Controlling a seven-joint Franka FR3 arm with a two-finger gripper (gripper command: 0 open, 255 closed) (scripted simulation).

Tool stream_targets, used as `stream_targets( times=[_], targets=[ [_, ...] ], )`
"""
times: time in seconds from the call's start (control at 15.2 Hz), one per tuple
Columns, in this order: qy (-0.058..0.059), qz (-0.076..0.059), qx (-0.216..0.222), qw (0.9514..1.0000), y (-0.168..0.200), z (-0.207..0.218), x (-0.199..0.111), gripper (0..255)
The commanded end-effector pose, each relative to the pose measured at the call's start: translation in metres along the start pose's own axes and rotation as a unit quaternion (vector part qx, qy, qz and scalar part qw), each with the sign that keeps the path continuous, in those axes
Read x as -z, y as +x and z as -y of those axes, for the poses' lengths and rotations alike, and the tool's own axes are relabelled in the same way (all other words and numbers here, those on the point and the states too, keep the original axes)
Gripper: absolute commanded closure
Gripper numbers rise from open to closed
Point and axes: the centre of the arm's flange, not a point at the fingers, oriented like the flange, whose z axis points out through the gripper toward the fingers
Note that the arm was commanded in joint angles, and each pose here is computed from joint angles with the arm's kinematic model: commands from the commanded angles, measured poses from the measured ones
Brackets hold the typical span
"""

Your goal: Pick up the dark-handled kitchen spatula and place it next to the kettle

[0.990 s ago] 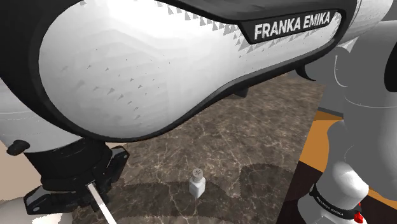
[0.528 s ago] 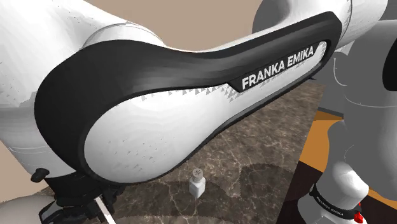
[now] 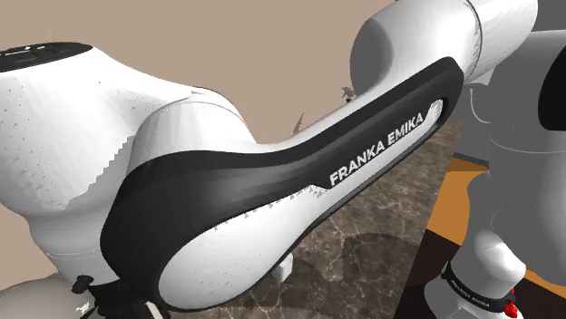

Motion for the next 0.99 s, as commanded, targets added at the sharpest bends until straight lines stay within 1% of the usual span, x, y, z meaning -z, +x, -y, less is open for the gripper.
stream_targets(
  times=[0.0,0.92],
  targets=[
    [0.000,0.000,0.000,1.0000,0.000,-0.001,-0.011,255],
    [0.000,0.000,0.000,1.0000,-0.005,-0.001,-0.085,255]
  ],
)
